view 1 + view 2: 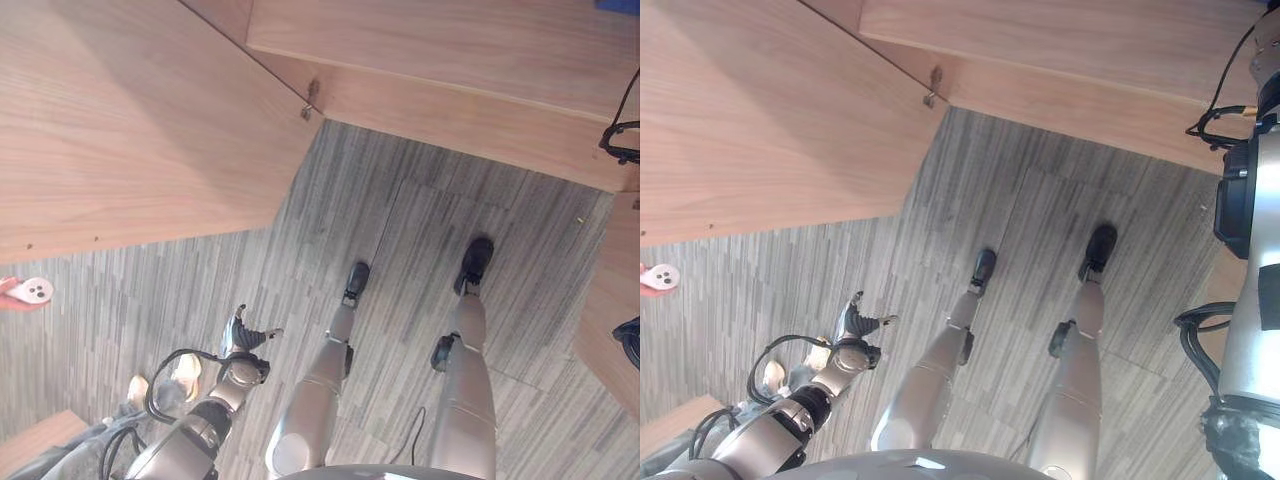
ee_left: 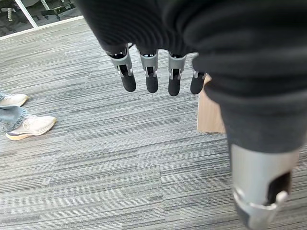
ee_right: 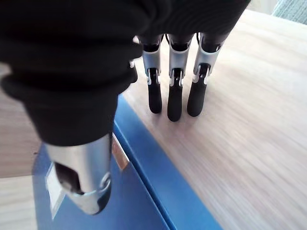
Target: Put the empty folder in the office cabinet
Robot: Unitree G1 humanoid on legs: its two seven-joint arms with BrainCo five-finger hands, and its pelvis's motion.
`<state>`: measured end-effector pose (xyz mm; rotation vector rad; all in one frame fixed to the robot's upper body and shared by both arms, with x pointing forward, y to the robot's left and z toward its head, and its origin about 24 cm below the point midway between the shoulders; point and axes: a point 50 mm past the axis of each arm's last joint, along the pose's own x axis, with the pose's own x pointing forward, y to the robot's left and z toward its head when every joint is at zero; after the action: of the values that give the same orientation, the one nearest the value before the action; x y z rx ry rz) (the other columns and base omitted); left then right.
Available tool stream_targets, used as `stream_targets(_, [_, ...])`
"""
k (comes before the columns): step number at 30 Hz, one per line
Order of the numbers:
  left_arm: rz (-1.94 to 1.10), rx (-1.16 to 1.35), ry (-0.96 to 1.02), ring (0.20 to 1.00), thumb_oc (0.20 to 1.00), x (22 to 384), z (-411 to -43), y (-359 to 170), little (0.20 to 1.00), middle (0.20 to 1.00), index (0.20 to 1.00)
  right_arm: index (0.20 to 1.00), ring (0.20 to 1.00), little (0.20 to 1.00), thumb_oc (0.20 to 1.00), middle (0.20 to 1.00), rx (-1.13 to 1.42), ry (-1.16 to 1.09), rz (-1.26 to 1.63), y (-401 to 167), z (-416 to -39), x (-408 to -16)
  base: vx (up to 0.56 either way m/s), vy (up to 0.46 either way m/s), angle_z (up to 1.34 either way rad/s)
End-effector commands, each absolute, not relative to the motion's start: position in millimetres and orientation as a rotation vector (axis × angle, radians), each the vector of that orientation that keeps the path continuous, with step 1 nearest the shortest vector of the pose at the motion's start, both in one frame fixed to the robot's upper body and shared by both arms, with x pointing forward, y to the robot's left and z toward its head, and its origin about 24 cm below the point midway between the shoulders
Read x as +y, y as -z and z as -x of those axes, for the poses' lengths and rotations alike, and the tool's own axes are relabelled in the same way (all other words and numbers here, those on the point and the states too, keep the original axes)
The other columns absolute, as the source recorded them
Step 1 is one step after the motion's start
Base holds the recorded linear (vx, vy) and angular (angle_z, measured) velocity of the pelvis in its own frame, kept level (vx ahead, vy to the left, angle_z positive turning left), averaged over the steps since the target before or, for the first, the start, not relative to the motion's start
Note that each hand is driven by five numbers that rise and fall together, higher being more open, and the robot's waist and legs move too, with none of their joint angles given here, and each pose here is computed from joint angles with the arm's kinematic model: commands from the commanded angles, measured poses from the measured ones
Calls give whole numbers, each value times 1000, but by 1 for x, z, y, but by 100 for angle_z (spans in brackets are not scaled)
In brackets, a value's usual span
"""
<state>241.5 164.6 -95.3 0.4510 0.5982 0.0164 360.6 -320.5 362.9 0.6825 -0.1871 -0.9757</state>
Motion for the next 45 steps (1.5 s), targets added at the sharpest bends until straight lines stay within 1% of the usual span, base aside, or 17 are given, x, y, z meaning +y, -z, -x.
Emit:
stream_targets(1, [-480, 602, -112, 1000, 1000, 185, -256, 86, 1000, 1000, 1000, 1000, 1000, 1000, 1000, 1000, -224, 1060, -564, -377, -349, -329, -5, 16, -5])
stream_targets(12, [-458, 594, -134, 1000, 1000, 184, -264, 81, 1000, 1000, 1000, 1000, 1000, 1000, 1000, 1000, -192, 1057, -547, -370, -356, -320, -3, 7, -3])
stream_targets(15, [-435, 614, -165, 1000, 1000, 186, -258, 85, 1000, 1000, 1000, 1000, 1000, 1000, 1000, 1000, -188, 1116, -517, -366, -355, -322, -10, 31, -4])
stream_targets(20, [-404, 612, -204, 1000, 1000, 183, -259, 85, 1000, 1000, 1000, 1000, 1000, 1000, 1000, 1000, -80, 1184, -443, -329, -365, -319, -10, 37, -6])
stream_targets(26, [-419, 660, -232, 1000, 1000, 190, -246, 94, 1000, 1000, 1000, 1000, 1000, 1000, 1000, 1000, 52, 1178, -399, -284, -378, -308, -18, 48, -9])
stream_targets(27, [-420, 661, -233, 1000, 1000, 190, -246, 95, 1000, 1000, 1000, 1000, 1000, 1000, 1000, 1000, 53, 1178, -399, -283, -378, -307, -28, 14, -13])
stream_targets(29, [-441, 682, -248, 1000, 1000, 197, -242, 97, 1000, 1000, 1000, 1000, 1000, 1000, 1000, 1000, 127, 1159, -398, -258, -384, -300, -51, 10, -9])
stream_targets(32, [-449, 697, -266, 1000, 1000, 203, -238, 99, 1000, 1000, 1000, 1000, 1000, 1000, 1000, 1000, 172, 1164, -396, -240, -384, -300, -41, 35, -4])
stream_targets(33, [-451, 721, -276, 1000, 1000, 206, -233, 102, 1000, 1000, 1000, 1000, 1000, 1000, 1000, 1000, 227, 1172, -379, -216, -384, -299, -26, 72, -7])
stream_targets(35, [-456, 733, -274, 1000, 1000, 207, -231, 104, 1000, 1000, 1000, 1000, 1000, 1000, 1000, 1000, 252, 1172, -374, -205, -384, -297, -14, 96, -4])
stream_targets(36, [-461, 759, -271, 1000, 1000, 207, -226, 107, 1000, 1000, 1000, 1000, 1000, 1000, 1000, 1000, 319, 1167, -357, -178, -382, -293, -13, 97, -7])
stream_targets(37, [-462, 761, -272, 1000, 1000, 207, -226, 108, 1000, 1000, 1000, 1000, 1000, 1000, 1000, 1000, 321, 1167, -357, -177, -382, -293, 4, 118, -13])
stream_targets(39, [-464, 808, -286, 1000, 1000, 212, -215, 114, 1000, 1000, 1000, 1000, 1000, 1000, 1000, 1000, 399, 1167, -315, -138, -375, -289, 16, 86, -12])
stream_targets(40, [-465, 809, -287, 1000, 1000, 213, -214, 114, 1000, 1000, 1000, 1000, 1000, 1000, 1000, 1000, 400, 1167, -315, -137, -375, -289, 7, 53, -9])
stream_targets(41, [-463, 827, -296, 1000, 1000, 215, -210, 116, 1000, 1000, 1000, 1000, 1000, 1000, 1000, 1000, 425, 1150, -256, -123, -372, -286, 38, 60, -23])
stream_targets(42, [-458, 866, -305, 1000, 1000, 217, -198, 123, 1000, 1000, 1000, 1000, 1000, 1000, 1000, 1000, 475, 1084, -126, -95, -369, -273, 66, 76, -30])
stream_targets(45, [-455, 939, -315, 1000, 1000, 223, -181, 131, 1000, 1000, 1000, 1000, 1000, 1000, 1000, 1000, 567, 931, -81, -50, -362, -240, 46, 66, -30])
